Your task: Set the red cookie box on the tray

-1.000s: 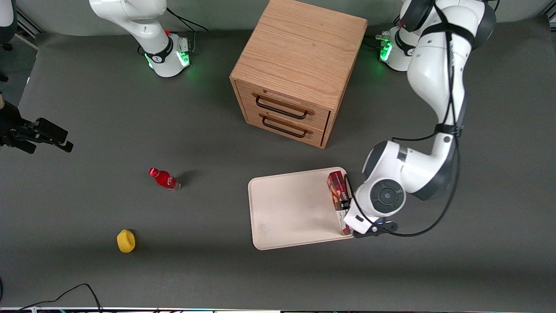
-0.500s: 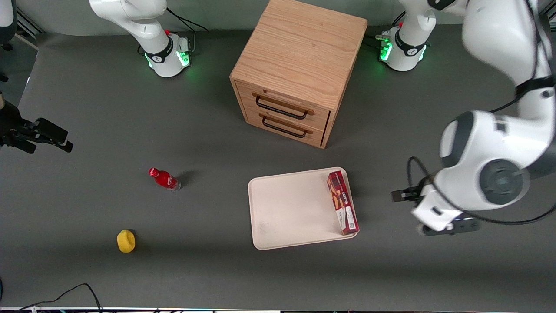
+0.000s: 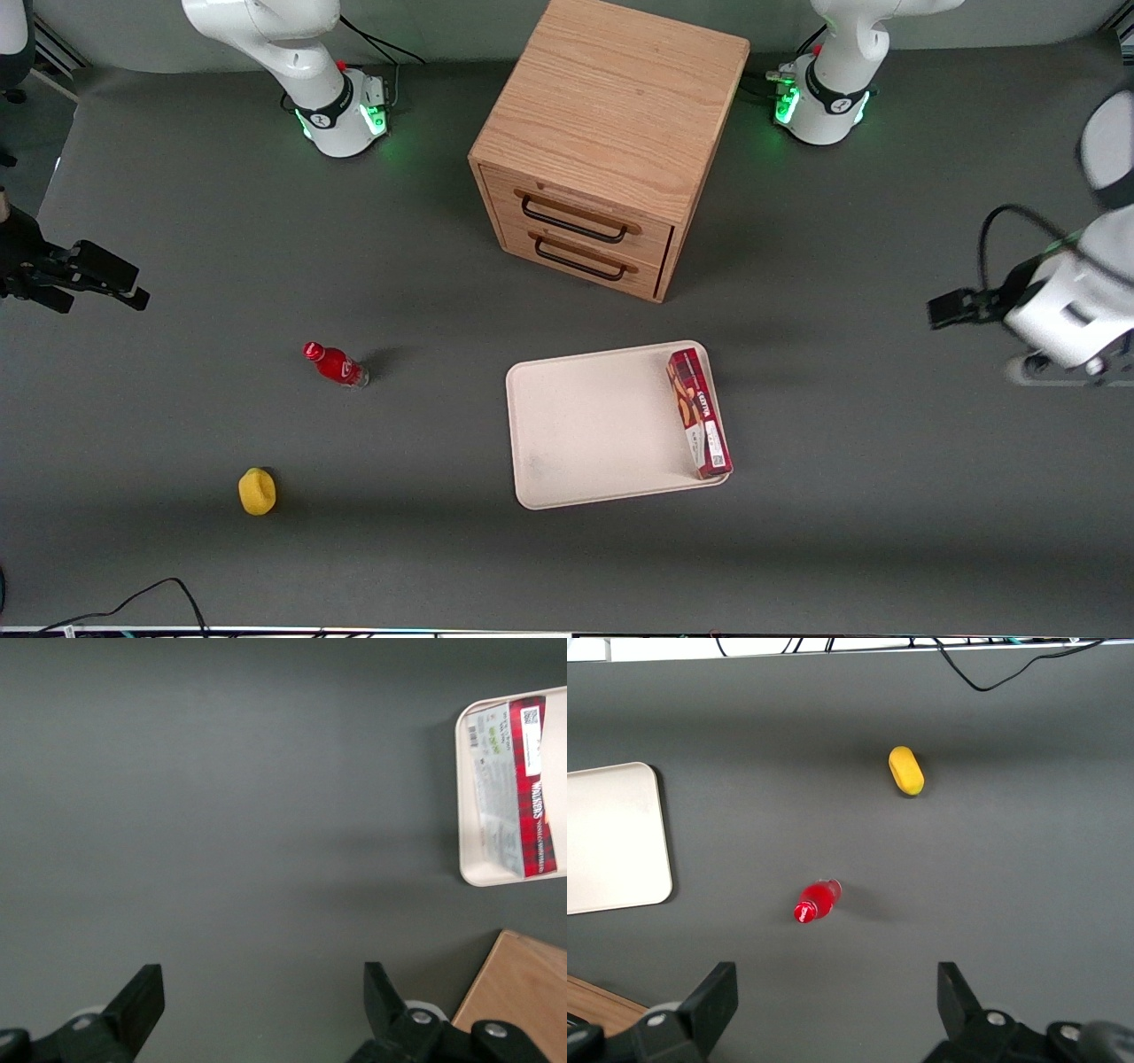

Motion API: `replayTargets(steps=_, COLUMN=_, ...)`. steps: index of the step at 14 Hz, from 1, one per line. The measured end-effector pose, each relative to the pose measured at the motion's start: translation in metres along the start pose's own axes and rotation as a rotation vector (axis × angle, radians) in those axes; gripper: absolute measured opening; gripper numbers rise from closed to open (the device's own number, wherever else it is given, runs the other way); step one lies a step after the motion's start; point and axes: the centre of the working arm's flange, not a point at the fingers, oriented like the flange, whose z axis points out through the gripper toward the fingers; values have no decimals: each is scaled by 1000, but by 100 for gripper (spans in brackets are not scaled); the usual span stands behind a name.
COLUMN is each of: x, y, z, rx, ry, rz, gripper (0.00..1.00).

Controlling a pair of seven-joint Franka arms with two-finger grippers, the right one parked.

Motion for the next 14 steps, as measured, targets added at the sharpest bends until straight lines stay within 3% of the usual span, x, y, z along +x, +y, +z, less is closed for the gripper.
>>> replayTargets(steps=3, x=-41, y=-39, z=-28, rx=12, ry=49, rz=10, gripper=100)
replayTargets(steps=5, x=-52, y=-62, z=-26, rx=-2, ry=77, rz=-2, gripper=100)
replayTargets(steps=8, x=-45, y=-56, z=-6, rx=-46, ry=69, rz=6, gripper=100)
replayTargets(steps=14, x=-40, y=-50, z=-3, rx=-54, ry=71, rz=17, gripper=100)
